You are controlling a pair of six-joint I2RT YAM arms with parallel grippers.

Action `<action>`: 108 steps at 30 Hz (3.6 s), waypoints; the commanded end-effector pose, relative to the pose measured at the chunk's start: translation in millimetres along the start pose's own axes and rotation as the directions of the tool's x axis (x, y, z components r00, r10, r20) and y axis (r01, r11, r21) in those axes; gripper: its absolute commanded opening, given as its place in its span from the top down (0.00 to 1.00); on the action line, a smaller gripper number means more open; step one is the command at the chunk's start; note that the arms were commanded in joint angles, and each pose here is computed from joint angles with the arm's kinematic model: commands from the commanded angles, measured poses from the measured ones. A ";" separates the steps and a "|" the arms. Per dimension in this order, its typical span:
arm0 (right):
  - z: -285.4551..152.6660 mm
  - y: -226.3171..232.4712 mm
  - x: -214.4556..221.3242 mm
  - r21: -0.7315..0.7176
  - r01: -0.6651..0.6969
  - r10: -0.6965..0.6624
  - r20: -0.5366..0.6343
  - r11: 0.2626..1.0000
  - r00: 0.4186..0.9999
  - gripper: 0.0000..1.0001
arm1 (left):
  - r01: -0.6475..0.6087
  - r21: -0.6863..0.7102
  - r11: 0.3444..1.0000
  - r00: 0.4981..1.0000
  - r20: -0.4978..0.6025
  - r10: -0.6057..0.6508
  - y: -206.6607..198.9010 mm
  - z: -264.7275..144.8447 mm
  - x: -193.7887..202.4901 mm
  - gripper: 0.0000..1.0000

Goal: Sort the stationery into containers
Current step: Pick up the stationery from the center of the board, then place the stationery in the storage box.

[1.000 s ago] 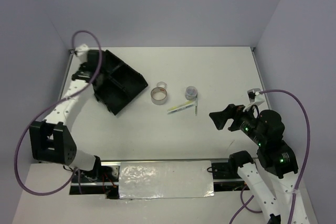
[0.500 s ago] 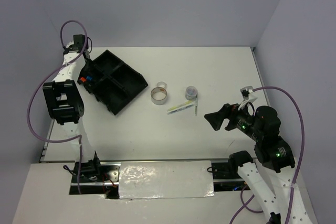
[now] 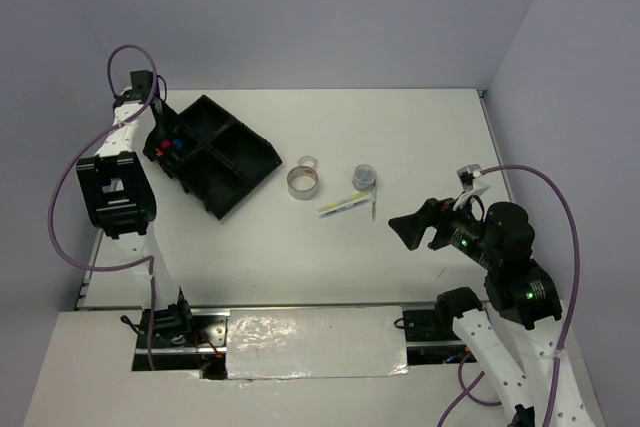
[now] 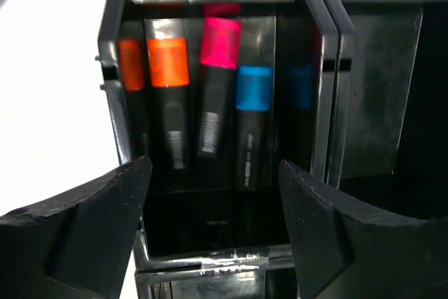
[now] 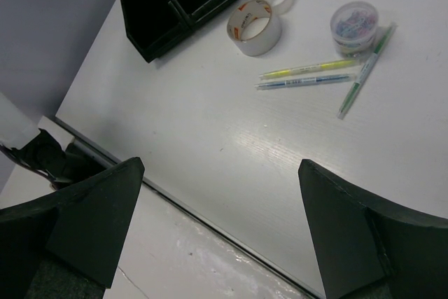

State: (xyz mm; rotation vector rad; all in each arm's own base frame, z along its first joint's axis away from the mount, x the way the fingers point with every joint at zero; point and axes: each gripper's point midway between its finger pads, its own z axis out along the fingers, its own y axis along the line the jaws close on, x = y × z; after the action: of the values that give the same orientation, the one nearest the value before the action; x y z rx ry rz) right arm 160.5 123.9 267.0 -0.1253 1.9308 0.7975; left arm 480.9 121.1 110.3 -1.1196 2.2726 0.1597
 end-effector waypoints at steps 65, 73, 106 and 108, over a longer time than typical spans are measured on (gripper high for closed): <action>19.2 -0.1 0.0 -0.045 0.004 -0.004 0.001 0.999 1.000 0.00 | -0.587 0.340 0.735 0.809 0.206 0.550 -151.1 -179.4 176.7 1.00; 18.9 -1.1 5.6 -0.050 0.009 -0.010 -0.011 0.999 1.000 0.00 | -0.409 0.198 0.891 0.906 0.207 0.370 -151.6 -126.9 54.3 0.95; 19.4 -6.7 11.6 -0.006 0.027 -0.027 -0.028 1.000 0.999 0.00 | -0.233 0.070 0.970 0.966 0.132 0.223 -97.6 8.6 -21.3 0.61; 19.5 -7.0 11.5 -0.005 0.027 -0.027 -0.028 1.000 0.999 0.00 | -0.231 0.077 0.970 0.967 0.125 0.220 -97.9 9.6 -19.5 0.48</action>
State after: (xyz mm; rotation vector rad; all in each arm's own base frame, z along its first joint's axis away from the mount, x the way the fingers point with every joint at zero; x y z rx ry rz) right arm 169.3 132.1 247.6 -0.1476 1.9582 0.8022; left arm 560.4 71.8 123.8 -0.7779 2.3072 0.2290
